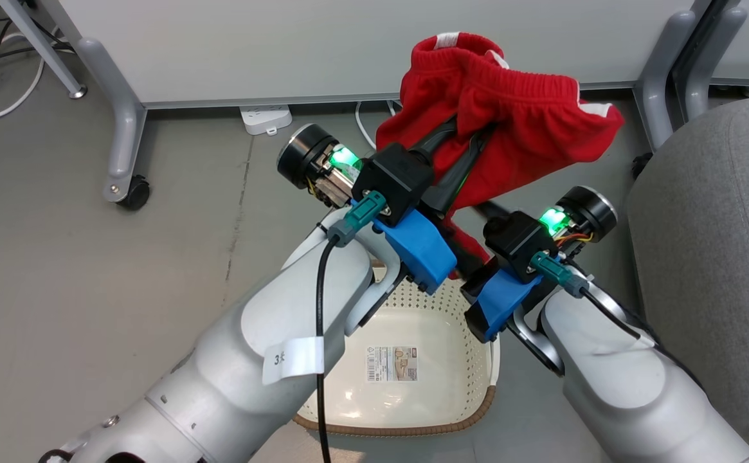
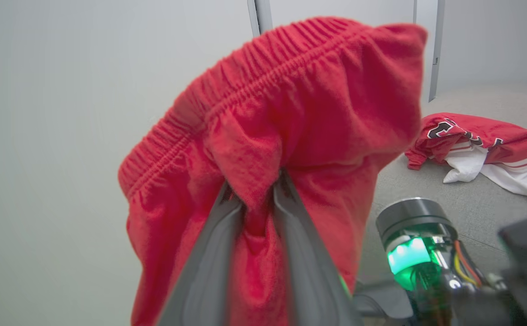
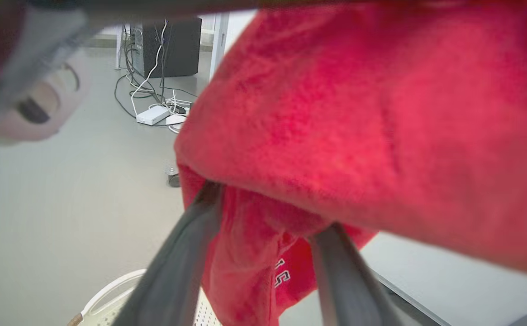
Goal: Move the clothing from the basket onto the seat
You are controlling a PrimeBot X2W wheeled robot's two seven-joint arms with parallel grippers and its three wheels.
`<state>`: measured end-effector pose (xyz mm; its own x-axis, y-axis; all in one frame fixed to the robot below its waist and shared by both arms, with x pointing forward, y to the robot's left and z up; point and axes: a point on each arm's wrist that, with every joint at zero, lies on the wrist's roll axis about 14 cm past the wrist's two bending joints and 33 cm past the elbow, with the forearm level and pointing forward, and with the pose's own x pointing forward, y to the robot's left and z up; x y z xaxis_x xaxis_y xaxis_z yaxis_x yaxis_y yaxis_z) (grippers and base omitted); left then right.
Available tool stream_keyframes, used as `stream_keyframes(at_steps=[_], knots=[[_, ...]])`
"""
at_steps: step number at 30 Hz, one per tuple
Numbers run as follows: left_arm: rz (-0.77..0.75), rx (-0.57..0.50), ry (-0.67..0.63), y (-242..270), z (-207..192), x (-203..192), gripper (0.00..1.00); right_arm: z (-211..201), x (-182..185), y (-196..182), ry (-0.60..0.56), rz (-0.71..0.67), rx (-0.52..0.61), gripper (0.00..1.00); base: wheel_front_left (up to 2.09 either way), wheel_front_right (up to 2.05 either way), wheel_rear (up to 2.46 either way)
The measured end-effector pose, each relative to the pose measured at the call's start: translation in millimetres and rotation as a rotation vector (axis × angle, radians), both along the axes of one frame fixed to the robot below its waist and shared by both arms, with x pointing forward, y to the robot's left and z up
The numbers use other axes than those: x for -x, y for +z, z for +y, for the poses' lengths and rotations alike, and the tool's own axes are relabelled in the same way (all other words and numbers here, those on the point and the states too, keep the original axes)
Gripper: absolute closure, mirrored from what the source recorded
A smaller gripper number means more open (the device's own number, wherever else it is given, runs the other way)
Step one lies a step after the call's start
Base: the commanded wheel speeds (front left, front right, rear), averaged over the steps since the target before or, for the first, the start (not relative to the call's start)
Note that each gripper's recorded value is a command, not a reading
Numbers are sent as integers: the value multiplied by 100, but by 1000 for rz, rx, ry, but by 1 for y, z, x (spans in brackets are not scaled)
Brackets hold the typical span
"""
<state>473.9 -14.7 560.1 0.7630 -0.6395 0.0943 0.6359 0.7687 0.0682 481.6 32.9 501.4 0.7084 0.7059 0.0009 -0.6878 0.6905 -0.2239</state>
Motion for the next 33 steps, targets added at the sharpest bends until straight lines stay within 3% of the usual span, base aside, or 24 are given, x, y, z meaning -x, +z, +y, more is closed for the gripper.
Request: stream_keyframes(at_steps=[24, 25, 26, 33], knots=[[-11, 6, 12, 6, 1, -3, 100, -1, 0, 2, 6, 5, -4, 100, 0, 0, 0], [-10, 5, 14, 5, 1, -4, 21, -1, 0, 2, 6, 5, -4, 100, 0, 0, 0], [-12, 6, 18, 6, 2, -5, 0, -1, 0, 2, 7, 5, -5, 100, 0, 0, 0], [-36, 12, 26, 13, 3, -7, 0, -4, -1, 3, 1, 6, -8, 100, 0, 0, 0]])
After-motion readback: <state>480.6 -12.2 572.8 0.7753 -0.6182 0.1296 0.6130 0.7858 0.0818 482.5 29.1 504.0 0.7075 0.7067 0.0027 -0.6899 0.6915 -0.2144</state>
